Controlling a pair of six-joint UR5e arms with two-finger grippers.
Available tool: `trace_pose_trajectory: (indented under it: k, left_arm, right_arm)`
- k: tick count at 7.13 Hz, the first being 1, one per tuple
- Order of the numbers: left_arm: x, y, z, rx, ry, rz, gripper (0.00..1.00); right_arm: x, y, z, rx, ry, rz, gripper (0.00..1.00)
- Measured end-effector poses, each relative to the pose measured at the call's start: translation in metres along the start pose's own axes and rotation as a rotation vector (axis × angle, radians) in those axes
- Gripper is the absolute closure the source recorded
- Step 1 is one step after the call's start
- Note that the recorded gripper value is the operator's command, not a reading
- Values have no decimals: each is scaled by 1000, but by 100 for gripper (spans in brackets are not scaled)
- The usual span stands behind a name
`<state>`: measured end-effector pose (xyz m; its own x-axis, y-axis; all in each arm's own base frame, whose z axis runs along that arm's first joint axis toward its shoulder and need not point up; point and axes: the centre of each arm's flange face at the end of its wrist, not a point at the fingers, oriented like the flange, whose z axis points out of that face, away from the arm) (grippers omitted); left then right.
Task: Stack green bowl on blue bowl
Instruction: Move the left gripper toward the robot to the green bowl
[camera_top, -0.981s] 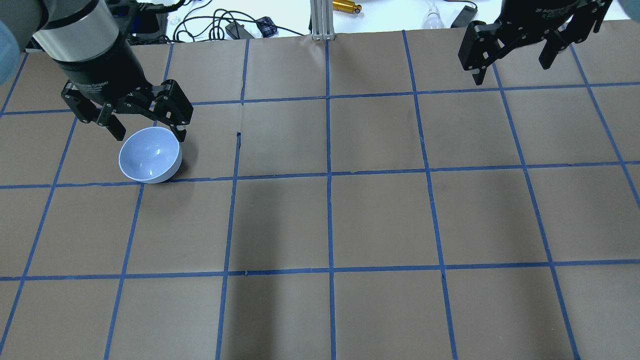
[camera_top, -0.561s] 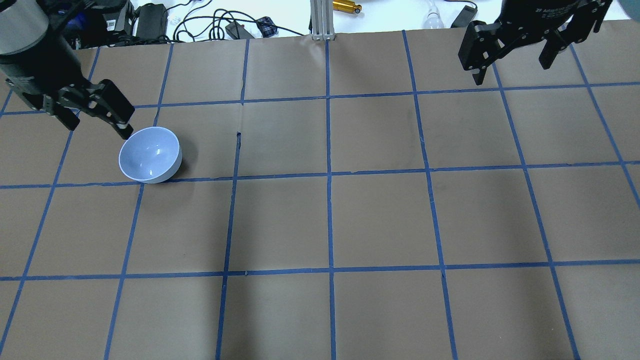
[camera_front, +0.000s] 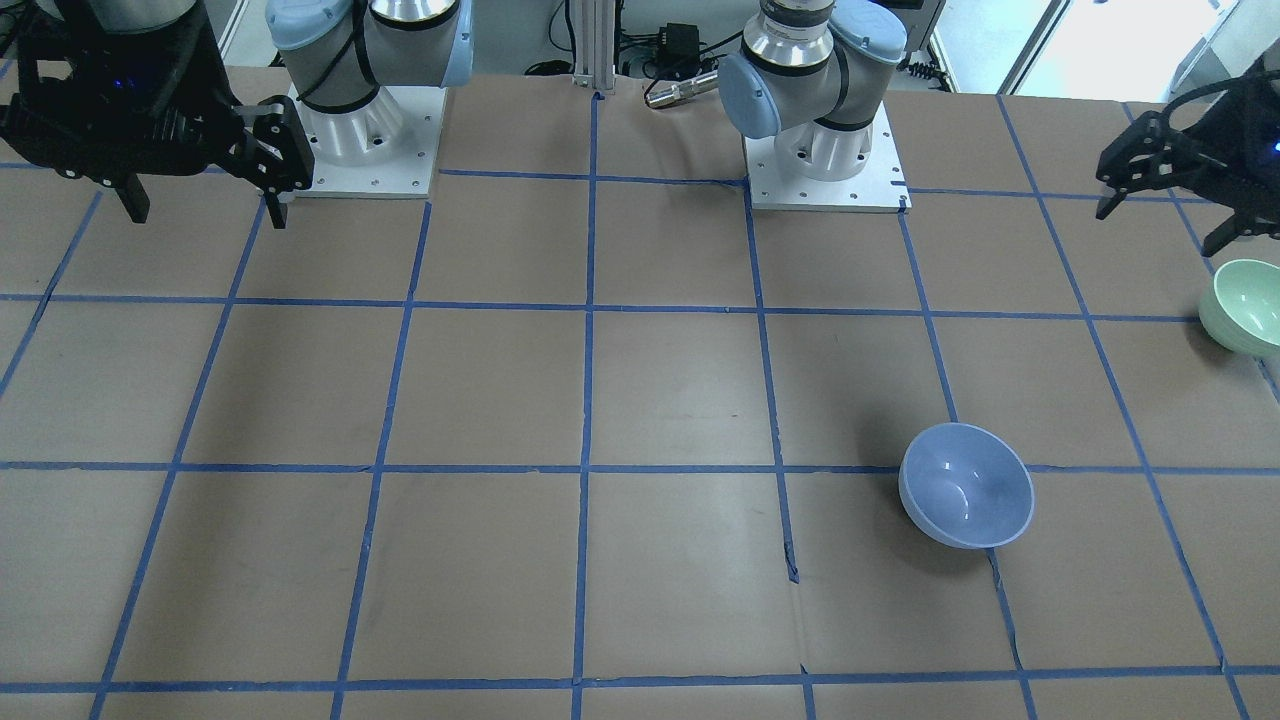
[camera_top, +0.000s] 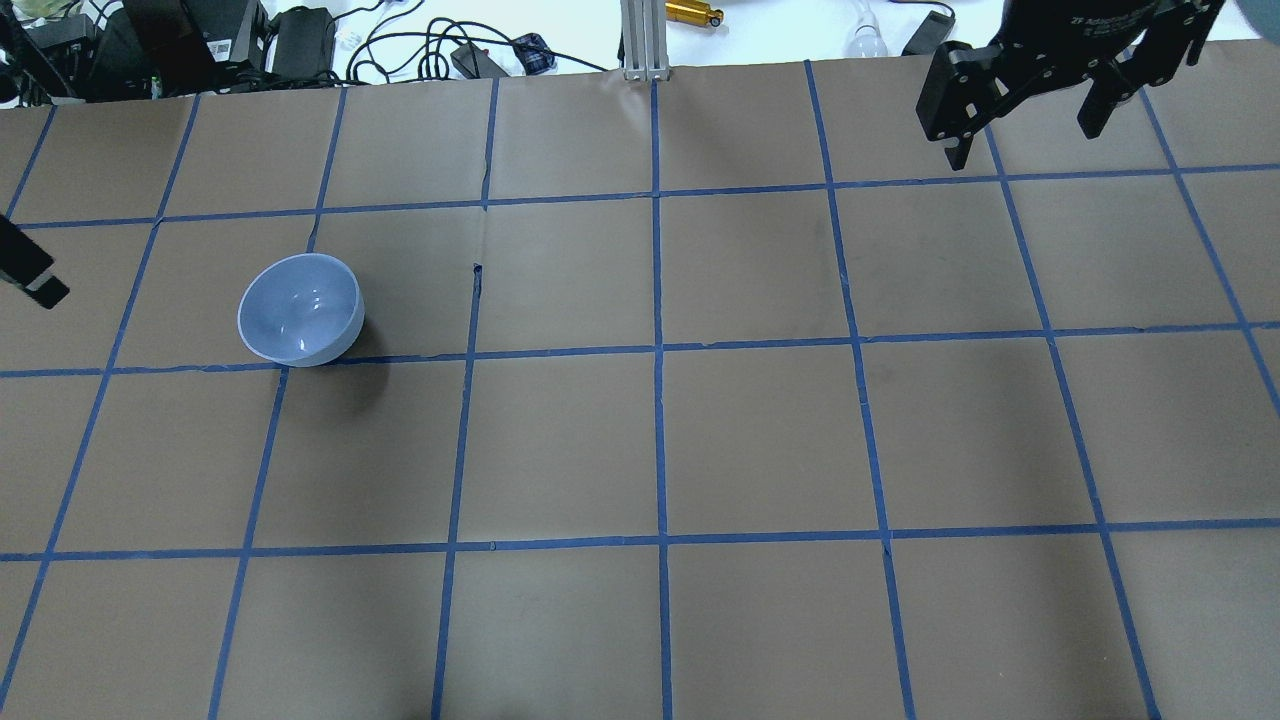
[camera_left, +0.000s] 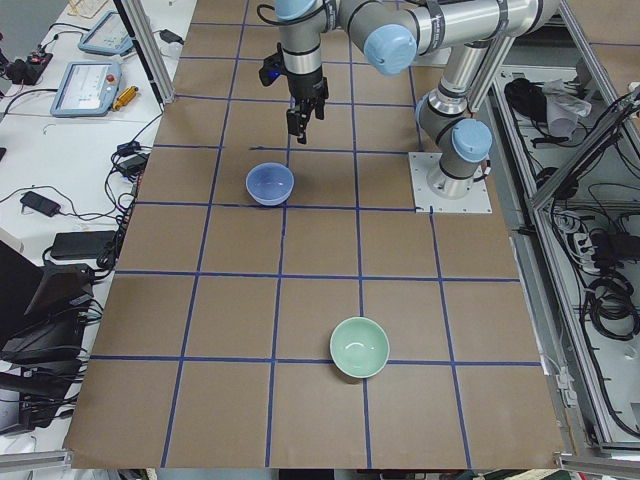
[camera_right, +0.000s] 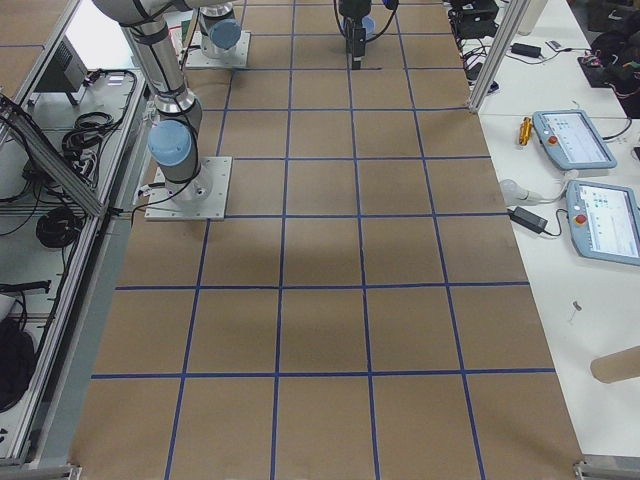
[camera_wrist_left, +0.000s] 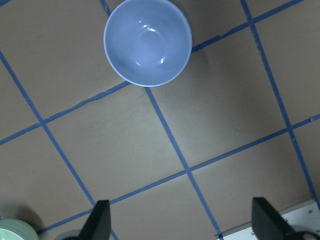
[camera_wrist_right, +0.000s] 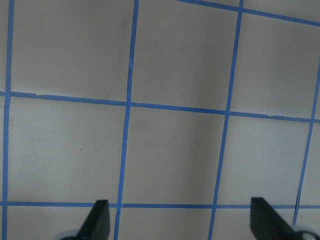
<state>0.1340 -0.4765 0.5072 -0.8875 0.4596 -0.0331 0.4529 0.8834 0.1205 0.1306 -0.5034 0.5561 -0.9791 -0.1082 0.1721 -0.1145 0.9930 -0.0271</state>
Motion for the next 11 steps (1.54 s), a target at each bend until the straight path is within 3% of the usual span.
trace_pose_trajectory:
  k: [3,7,11]
  left_arm:
    - [-77,68,53,4,-63,107,0]
    - [-152,170,136,-5,-17,250,0]
    - [-219,247,220,17,-22,368,0]
  right_arm:
    - [1,0,0,0,0,1,0]
    - [1,0,0,0,0,1,0]
    - [1,0,0,0,0,1,0]
